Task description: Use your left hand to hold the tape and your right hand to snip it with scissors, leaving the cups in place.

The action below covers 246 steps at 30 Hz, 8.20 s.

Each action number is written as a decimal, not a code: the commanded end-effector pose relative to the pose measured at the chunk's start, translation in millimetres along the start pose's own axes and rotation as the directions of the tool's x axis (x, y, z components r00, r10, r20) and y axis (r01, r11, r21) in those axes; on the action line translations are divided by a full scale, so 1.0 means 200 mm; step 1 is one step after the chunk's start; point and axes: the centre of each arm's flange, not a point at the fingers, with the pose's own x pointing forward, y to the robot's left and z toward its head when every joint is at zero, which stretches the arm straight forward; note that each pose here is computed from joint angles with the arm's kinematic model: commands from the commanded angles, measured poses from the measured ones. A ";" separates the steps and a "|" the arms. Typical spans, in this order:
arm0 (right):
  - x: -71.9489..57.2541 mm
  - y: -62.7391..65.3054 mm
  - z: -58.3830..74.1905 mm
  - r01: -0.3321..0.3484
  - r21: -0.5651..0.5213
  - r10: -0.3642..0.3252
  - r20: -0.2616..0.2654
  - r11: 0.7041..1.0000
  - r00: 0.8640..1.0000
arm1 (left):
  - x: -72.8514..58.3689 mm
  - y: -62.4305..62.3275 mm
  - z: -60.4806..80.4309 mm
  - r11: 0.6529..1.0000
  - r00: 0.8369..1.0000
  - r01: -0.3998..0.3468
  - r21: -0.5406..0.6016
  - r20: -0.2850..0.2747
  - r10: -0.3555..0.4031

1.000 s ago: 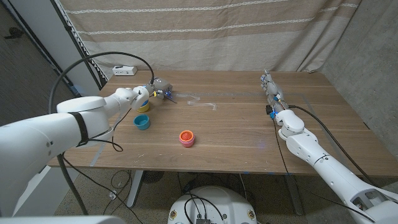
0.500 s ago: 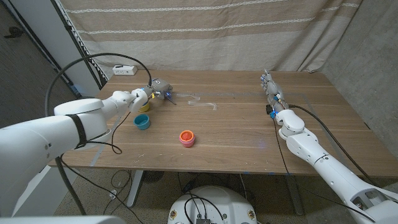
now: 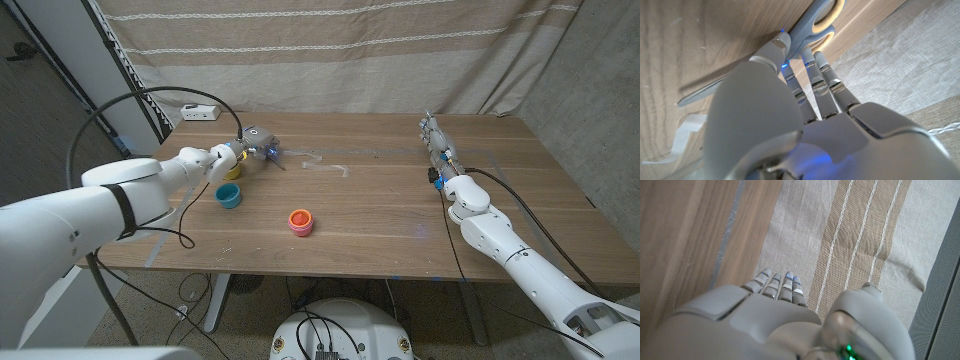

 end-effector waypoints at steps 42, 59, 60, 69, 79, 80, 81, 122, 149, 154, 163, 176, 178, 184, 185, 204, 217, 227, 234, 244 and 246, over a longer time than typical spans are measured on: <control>-0.01 -0.02 0.04 0.006 0.010 -0.006 0.016 1.000 1.000 | -0.02 0.24 0.01 0.964 0.964 -0.260 -0.050 0.034 0.262; -0.03 -0.02 0.05 0.012 0.010 -0.012 0.026 1.000 1.000 | -0.05 0.28 0.02 0.937 0.942 -0.331 -0.114 0.028 0.336; -0.03 -0.02 0.05 0.014 0.012 -0.015 0.026 1.000 1.000 | -0.05 0.28 0.02 0.936 0.941 -0.333 -0.118 0.028 0.338; -0.05 -0.03 0.06 0.015 0.006 -0.015 0.039 1.000 0.999 | -0.06 0.32 0.04 0.914 0.927 -0.365 -0.174 0.024 0.375; -0.08 -0.04 0.07 0.025 0.009 -0.025 0.049 1.000 0.998 | -0.11 0.41 0.11 0.861 0.886 -0.430 -0.272 0.059 0.461; -0.09 -0.04 0.07 0.027 0.011 -0.027 0.049 1.000 0.998 | -0.12 0.42 0.12 0.855 0.880 -0.437 -0.280 0.062 0.471; -0.09 -0.04 0.08 0.025 0.008 -0.026 0.050 1.000 0.998 | -0.12 0.42 0.12 0.848 0.874 -0.445 -0.287 0.066 0.481; -0.12 -0.10 0.13 0.031 -0.005 -0.031 0.075 1.000 0.997 | -0.23 0.58 0.35 0.635 0.710 -0.590 -0.498 0.054 0.702; -0.16 -0.13 0.13 0.030 -0.006 -0.029 0.069 1.000 0.997 | -0.32 0.64 0.53 0.511 0.628 -0.598 -0.617 0.035 0.777; -0.17 -0.13 0.12 0.036 0.000 -0.036 0.066 0.999 0.997 | -0.33 0.64 0.54 0.500 0.624 -0.599 -0.626 0.027 0.781; -0.19 -0.13 0.12 0.040 -0.002 -0.040 0.064 0.999 0.997 | -0.35 0.63 0.56 0.472 0.612 -0.601 -0.645 0.008 0.791; -0.21 -0.12 0.13 0.042 -0.011 -0.041 0.067 0.999 0.997 | -0.38 0.64 0.59 0.352 0.562 -0.604 -0.715 -0.069 0.825; -0.21 -0.12 0.14 0.042 -0.012 -0.041 0.069 0.999 0.997 | -0.38 0.64 0.59 0.333 0.555 -0.605 -0.723 -0.084 0.828; -0.21 -0.12 0.14 0.046 -0.010 -0.045 0.065 0.999 0.997 | -0.39 0.64 0.60 0.304 0.552 -0.601 -0.739 -0.108 0.827; -0.21 -0.12 0.14 0.046 -0.010 -0.045 0.065 0.999 0.997 | -0.39 0.64 0.60 0.300 0.550 -0.601 -0.741 -0.112 0.828; -0.21 -0.12 0.13 0.046 -0.010 -0.045 0.060 0.999 0.997 | -0.41 0.64 0.63 0.217 0.543 -0.569 -0.793 -0.164 0.824; -0.20 -0.11 0.14 0.042 -0.017 -0.041 0.059 0.999 0.997 | -0.41 0.61 0.64 0.136 0.555 -0.540 -0.830 -0.230 0.799; -0.21 -0.11 0.17 0.043 -0.033 -0.041 0.063 0.999 0.997 | -0.40 0.60 0.66 0.086 0.567 -0.501 -0.861 -0.251 0.785; -0.21 -0.11 0.18 0.044 -0.036 -0.041 0.061 0.998 0.997 | -0.40 0.59 0.67 0.077 0.577 -0.474 -0.877 -0.243 0.780; -0.21 -0.10 0.19 0.040 -0.043 -0.037 0.064 0.998 0.997 | -0.40 0.60 0.66 0.044 0.576 -0.454 -0.890 -0.255 0.777; -0.21 -0.10 0.19 0.041 -0.043 -0.038 0.062 0.998 0.997 | -0.41 0.60 0.66 0.034 0.576 -0.450 -0.892 -0.261 0.774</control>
